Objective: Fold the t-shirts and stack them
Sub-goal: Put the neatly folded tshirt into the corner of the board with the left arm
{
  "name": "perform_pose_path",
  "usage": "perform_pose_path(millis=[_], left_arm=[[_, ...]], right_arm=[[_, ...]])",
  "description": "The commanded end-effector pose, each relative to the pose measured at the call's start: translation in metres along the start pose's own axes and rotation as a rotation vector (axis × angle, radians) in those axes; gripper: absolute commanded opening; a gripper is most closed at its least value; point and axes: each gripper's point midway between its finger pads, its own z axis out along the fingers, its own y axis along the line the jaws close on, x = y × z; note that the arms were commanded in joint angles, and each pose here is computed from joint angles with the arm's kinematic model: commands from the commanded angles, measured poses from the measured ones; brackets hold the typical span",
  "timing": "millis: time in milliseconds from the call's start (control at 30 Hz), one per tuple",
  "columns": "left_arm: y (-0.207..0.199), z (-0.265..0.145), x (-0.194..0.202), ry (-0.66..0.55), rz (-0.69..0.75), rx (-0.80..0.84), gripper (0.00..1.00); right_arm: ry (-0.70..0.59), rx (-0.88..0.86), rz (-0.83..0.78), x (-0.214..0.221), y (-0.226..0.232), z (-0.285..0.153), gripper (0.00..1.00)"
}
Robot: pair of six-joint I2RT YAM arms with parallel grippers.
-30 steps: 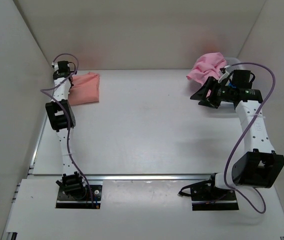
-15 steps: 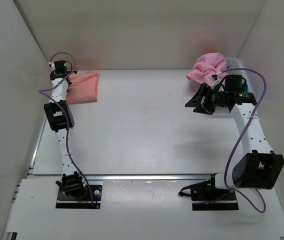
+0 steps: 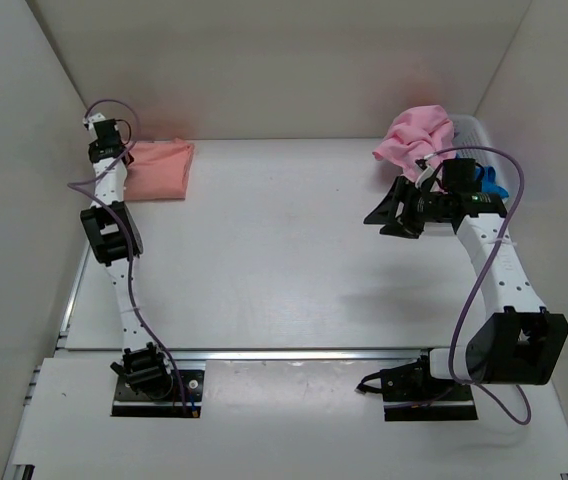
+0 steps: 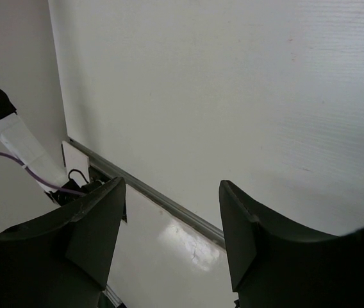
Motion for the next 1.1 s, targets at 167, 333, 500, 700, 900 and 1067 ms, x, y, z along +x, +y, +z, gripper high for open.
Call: perform_pose_path(millis=[167,333,500,700,900,1067], left_arm=[[-0.025,-0.058,-0.05,-0.033,-0.037,0.094,0.99],[-0.059,-0.122,-0.021,0.066,0.03,0.228,0.99],[-0.072,-0.2,0.029,0.112,0.033,0.357,0.98],[-0.049,-0.293,0.085,0.182,0.121,0.398,0.98],[-0.053,-0.324,0.138,0.376,-0.029,0.477,0.98],[-0.075,-0.343,0.143,0.407,-0.037,0.541,0.99]], right_arm=[[-0.047,-0.096,-0.029,-0.006,0.024,0.0,0.57],[-0.052,-0.109,-0.023,-0.012,0.02,0.007,0.57],[-0.062,-0.099,-0.083,-0.024,0.021,0.008,0.57],[-0.123,-0.102,-0.146,-0.039,0.024,0.006,0.57],[-0.158,-0.172,-0.167,-0.052,0.035,0.01,0.56],[-0.2,-0.205,-0.187,-0.066,0.04,0.012,0.56]])
